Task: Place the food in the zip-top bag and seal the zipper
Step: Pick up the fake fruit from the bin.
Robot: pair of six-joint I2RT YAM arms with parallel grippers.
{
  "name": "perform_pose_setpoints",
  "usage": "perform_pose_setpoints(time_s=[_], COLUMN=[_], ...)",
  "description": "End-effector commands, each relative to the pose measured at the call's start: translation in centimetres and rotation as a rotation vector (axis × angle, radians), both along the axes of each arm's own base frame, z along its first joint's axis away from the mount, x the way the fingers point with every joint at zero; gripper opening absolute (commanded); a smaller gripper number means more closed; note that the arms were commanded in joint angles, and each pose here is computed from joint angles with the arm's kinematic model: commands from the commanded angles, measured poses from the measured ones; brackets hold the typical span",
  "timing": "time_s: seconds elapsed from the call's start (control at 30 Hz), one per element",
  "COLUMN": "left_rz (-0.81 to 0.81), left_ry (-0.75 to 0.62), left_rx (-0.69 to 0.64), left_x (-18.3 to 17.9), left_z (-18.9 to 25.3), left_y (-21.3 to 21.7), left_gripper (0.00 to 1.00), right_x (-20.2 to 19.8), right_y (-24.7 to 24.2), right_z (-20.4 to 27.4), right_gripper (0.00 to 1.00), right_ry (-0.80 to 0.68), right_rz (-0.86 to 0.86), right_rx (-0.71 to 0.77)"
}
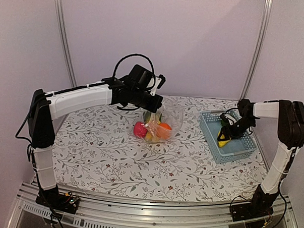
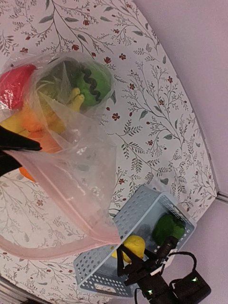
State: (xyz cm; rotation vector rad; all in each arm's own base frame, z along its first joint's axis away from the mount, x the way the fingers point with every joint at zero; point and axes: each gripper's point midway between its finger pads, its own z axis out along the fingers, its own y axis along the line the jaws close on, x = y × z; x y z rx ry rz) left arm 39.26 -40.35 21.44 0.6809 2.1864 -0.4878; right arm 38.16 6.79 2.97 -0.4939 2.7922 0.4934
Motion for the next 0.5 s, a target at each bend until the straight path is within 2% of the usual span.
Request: perform_pose_setpoints(time_s=[0.0,0.27,0.47], left_rz=[-0.005,-0.011,-0.02], left_ry=[-0.008,-0.005,0.003], left_rx=[-0.017,-0.038,-0.069], left_x=[-0.9,-0.8,-0.8], left_z=[1.6,2.2,2.8], left_y=[0.2,-0.5,-1.4], left_gripper=[0.0,0.0,0.0], right_x=[1.2,2.1,1.1], right_y=[0.6,2.8,7.6], right_z=[4.9,14.2,19.7], right_gripper=[0.63,0.61,0.61], right_ry=[-0.118,-0.373,-0.51], right_rz=[0.025,0.132,0.295], right_rx=[0.043,0.139,0.255])
